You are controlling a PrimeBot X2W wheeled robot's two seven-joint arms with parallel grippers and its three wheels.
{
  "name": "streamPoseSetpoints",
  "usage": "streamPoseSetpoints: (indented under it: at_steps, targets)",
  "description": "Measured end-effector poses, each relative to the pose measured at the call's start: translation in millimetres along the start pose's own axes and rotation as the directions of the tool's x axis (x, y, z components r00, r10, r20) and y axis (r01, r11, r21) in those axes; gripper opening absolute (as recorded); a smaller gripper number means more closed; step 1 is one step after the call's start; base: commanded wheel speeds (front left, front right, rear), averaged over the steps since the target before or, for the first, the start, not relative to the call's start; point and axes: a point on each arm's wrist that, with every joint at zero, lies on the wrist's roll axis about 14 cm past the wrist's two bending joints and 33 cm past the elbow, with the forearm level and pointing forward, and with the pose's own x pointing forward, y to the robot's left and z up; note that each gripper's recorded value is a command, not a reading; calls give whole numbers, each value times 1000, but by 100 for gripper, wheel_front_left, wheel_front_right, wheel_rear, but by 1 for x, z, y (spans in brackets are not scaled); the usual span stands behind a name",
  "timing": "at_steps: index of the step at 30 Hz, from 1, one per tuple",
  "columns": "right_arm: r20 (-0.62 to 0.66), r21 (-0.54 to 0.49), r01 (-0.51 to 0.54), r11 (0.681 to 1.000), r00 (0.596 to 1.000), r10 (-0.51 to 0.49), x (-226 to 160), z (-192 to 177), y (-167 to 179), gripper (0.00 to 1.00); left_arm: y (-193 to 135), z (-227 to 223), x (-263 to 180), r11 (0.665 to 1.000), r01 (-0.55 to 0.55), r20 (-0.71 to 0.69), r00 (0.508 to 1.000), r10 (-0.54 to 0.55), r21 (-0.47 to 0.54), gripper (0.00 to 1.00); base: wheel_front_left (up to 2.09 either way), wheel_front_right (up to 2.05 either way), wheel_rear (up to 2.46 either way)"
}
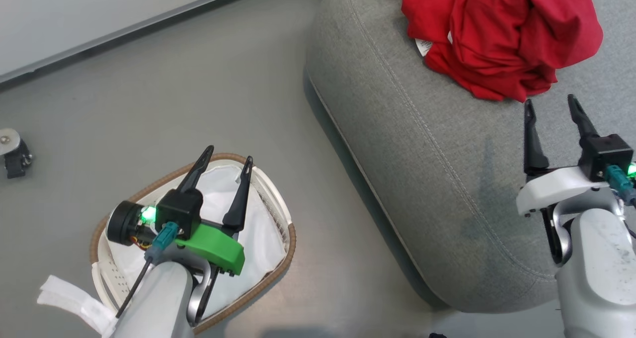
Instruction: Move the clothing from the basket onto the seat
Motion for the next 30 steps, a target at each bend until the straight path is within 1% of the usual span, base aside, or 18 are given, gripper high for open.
streamPoseSetpoints:
  at_steps: [2,5,9,11,13,18,22,24,30]
  targets:
    - [23,27,-39,999,999,38,0,7,16,100,6,1,-9,999,-37,-1,999,37,-1,100,0,0,0]
    - [61,70,-110,991,993,105,3,18,44,100,26,6,-24,992,-126,6,992,126,-4,100,0,0,0]
    - [84,137,-196,971,979,186,6,24,81,100,56,12,-47,967,-256,18,966,256,-12,100,0,0,0]
    - [95,184,-253,950,966,239,7,27,104,100,73,15,-62,946,-324,23,946,325,-14,100,0,0,0]
    - [108,201,-304,931,952,287,7,31,125,100,87,18,-76,923,-385,30,922,386,-14,100,0,0,0]
    - [136,222,-418,881,908,397,4,40,171,100,121,19,-122,843,-538,29,842,538,-20,100,0,0,0]
    - [154,225,-475,851,879,451,0,48,194,100,135,18,-156,786,-617,22,786,618,-29,100,0,0,0]
    - [159,223,-495,840,868,470,-4,50,202,100,138,21,-169,768,-640,30,767,640,-32,100,0,0,0]
    - [151,229,-513,827,858,491,-21,49,206,100,133,24,-197,744,-667,42,743,668,-37,100,0,0,0]
